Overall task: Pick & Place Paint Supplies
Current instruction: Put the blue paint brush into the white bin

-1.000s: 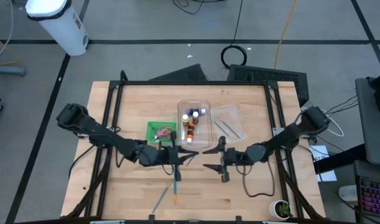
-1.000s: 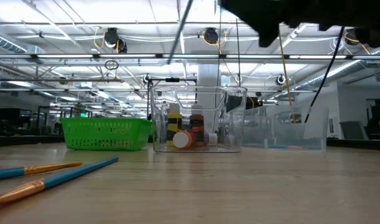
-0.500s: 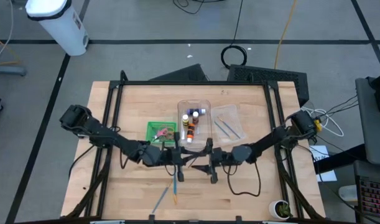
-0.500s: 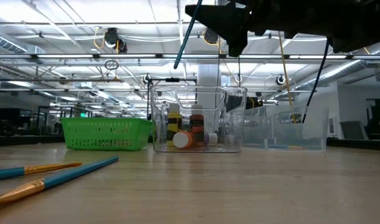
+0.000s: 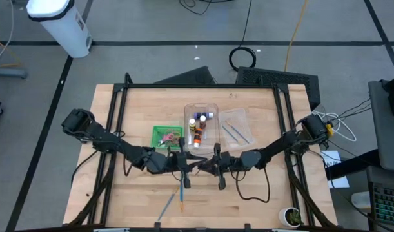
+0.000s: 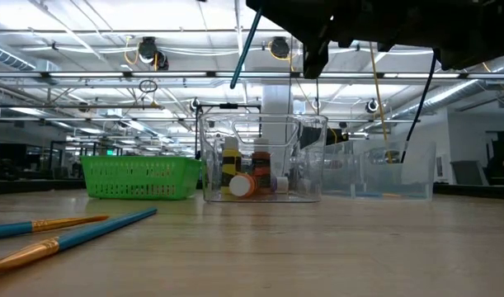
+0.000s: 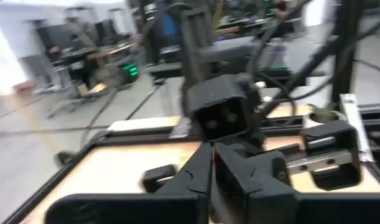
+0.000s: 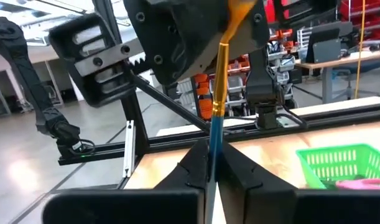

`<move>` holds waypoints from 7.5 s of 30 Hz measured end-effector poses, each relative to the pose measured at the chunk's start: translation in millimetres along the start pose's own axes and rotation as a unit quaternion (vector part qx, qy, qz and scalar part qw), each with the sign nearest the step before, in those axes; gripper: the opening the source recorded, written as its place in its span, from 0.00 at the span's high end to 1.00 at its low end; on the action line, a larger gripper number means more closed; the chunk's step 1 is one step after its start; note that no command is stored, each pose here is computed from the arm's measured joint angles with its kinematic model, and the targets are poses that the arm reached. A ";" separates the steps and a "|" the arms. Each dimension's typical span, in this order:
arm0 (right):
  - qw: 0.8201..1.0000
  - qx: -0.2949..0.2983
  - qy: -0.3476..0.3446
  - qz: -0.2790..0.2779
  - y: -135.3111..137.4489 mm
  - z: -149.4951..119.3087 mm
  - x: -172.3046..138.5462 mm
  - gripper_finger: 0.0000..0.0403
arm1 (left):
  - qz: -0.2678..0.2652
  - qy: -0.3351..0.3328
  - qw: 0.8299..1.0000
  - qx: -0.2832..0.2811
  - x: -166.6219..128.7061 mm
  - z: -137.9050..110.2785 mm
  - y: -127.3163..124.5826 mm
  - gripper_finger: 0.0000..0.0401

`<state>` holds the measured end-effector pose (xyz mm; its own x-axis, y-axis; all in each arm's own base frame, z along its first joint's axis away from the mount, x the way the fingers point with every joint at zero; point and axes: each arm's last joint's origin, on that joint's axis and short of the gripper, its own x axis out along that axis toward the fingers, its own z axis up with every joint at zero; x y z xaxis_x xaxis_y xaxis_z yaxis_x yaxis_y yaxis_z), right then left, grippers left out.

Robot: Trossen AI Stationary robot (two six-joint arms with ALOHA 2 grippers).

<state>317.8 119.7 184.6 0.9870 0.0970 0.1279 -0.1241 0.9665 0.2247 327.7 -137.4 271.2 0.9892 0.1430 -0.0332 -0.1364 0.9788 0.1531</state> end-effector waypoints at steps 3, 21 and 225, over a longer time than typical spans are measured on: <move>1.000 0.002 0.013 -0.002 0.2 5.1 -2.9 0.99 | 0.042 0.018 0.999 -0.007 -12.7 11.8 1.5 0.83; 0.916 -0.076 0.218 -0.328 -53.1 92.9 -98.4 0.99 | 0.030 0.243 0.964 -0.102 -57.9 -18.8 -6.9 0.34; 0.901 0.038 0.261 -0.344 -59.5 87.8 -142.0 1.00 | 0.008 0.167 0.981 -0.101 -30.0 -13.0 -5.0 0.30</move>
<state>176.1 27.5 237.8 0.7444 -0.4009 -0.5340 0.5480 0.8237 0.1456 298.1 -144.7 258.5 0.9182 0.1655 -0.3599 -0.1931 0.9803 -0.0419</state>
